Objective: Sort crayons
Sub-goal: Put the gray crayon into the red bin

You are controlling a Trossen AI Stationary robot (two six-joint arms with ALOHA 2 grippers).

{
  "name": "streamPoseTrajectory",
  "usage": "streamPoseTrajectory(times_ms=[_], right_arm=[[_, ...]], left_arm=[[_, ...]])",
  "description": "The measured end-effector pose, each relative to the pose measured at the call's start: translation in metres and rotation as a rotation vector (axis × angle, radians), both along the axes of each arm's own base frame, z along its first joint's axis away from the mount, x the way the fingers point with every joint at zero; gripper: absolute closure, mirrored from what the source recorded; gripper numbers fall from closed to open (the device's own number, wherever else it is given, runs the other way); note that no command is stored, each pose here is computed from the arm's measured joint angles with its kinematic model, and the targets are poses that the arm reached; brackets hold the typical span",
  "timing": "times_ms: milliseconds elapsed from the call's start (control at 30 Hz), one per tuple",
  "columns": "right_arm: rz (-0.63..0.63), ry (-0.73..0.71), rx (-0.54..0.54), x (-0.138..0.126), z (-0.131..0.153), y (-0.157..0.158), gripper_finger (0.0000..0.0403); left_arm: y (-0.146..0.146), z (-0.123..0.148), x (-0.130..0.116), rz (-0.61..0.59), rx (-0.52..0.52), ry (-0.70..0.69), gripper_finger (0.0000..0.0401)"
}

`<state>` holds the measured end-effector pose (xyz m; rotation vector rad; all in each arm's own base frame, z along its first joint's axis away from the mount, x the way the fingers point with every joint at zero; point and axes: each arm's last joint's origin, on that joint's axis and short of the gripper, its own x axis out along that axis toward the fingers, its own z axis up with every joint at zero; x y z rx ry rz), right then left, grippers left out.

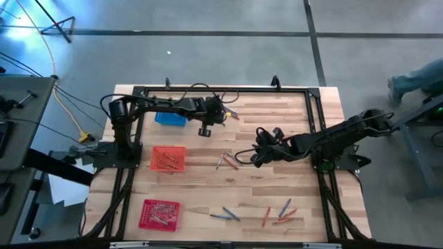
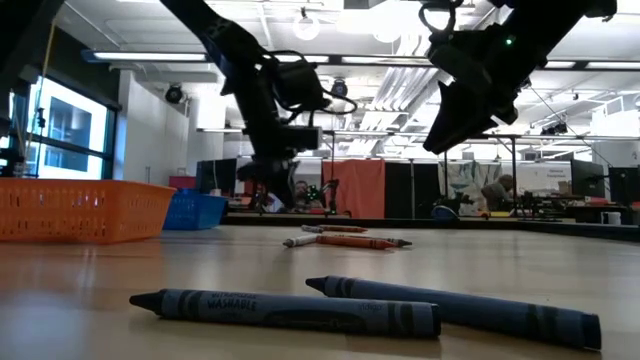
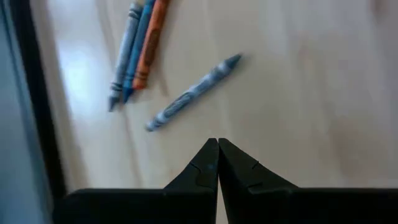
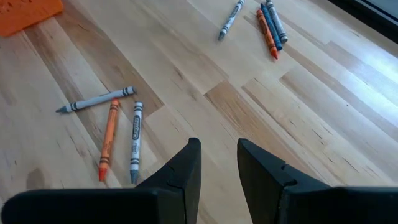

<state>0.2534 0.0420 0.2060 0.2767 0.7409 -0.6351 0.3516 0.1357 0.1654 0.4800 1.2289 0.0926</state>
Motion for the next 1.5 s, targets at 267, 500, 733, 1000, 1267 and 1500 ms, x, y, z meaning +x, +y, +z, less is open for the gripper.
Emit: streamPoseTrajectory(times_ms=[267, 500, 733, 1000, 1267, 1500], right_arm=[[0.0, 0.028, -0.006, -0.002, -0.001, -0.001, 0.0304], [0.0, 0.045, -0.01, -0.004, -0.002, -0.001, 0.0304], [0.021, 0.056, 0.024, -0.004, -0.003, 0.0, 0.0304], [0.023, 0.059, 0.025, -0.004, -0.003, 0.0, 0.0304], [0.023, 0.059, 0.025, -0.004, -0.003, 0.0, 0.0304], [0.012, 0.055, 0.028, -0.003, -0.003, -0.002, 0.0304]], left_arm=[[-0.008, -0.001, 0.007, -0.111, 0.082, 0.017, 0.0369], [-0.007, 0.002, 0.011, -0.131, 0.115, -0.022, 0.0308], [0.002, 0.001, 0.011, -0.157, 0.14, -0.025, 0.0254], [0.012, -0.001, 0.007, -0.226, 0.174, 0.019, 0.024], [0.025, -0.004, 0.002, -0.185, 0.145, 0.023, 0.0242], [0.033, -0.02, 0.036, -0.086, 0.114, 0.076, 0.0242]])
